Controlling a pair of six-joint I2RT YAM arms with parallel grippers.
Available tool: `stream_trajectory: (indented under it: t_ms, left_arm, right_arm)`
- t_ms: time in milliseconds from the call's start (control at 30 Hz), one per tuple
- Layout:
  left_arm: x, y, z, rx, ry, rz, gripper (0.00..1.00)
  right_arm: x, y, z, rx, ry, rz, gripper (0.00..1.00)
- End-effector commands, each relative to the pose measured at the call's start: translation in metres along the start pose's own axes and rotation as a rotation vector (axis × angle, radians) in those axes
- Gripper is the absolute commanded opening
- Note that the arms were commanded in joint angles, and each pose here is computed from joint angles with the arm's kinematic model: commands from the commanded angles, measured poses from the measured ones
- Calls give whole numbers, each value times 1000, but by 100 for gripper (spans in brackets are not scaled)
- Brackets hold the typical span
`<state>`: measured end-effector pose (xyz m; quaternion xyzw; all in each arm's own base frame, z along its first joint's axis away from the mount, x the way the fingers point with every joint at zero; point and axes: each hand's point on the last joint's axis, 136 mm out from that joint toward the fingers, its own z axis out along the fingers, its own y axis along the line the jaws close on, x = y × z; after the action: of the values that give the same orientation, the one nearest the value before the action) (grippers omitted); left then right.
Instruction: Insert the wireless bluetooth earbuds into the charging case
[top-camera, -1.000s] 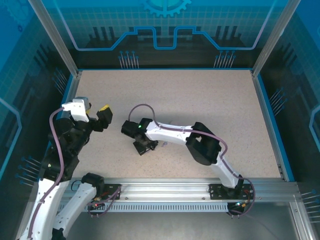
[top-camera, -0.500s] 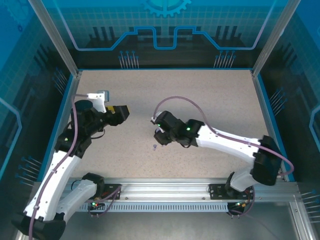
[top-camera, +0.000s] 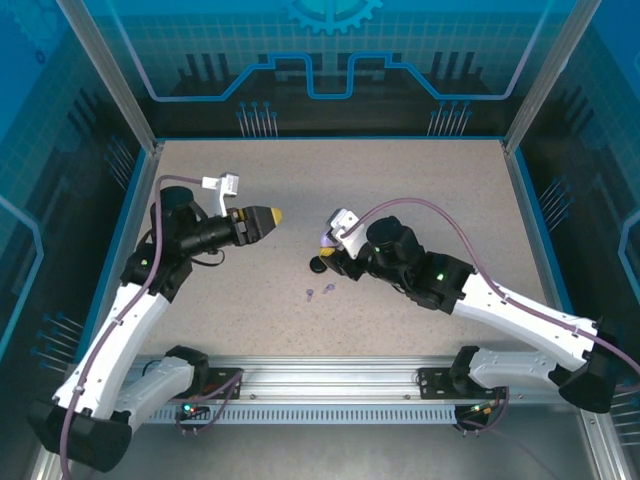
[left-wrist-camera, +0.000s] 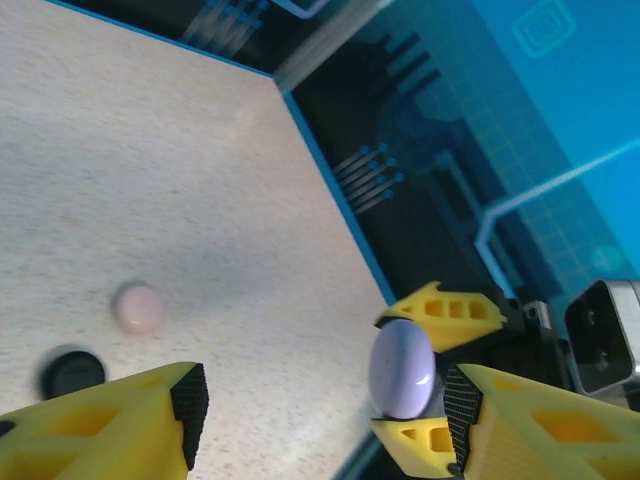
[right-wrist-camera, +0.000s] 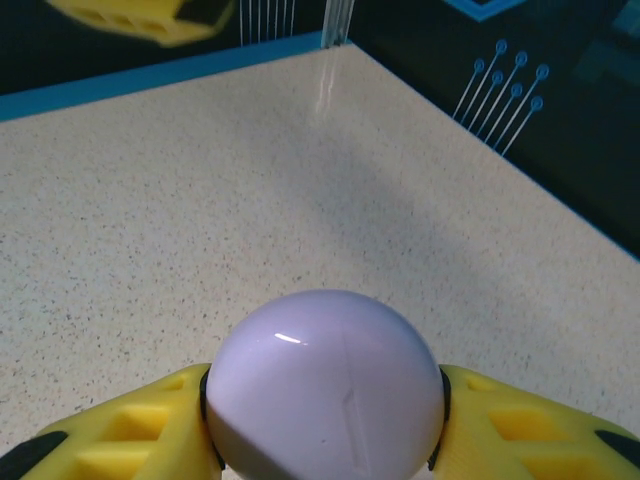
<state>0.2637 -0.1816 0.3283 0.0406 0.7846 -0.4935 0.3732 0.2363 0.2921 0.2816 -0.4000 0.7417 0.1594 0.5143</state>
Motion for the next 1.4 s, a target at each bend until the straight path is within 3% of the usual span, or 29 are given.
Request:
stream_trajectory:
  t_ms: [0,267,867,1367]
  left_arm:
    - [7,-37,9,157,69,-2,66]
    - [27,-52,36,207,171,3,66]
    - [42,-56,57,242,258,-15,53]
    - [57,-47,63,207,325,-13,35]
  right_arm:
    - [-30,-5,-7,-6,-90,-49,48]
    - [-41,-4,-8,-18,-113,-62,48]
    - [-37,-2,-1,-22,-73,-82,48]
    - [-34,-4,4,-12,-34,-99,48]
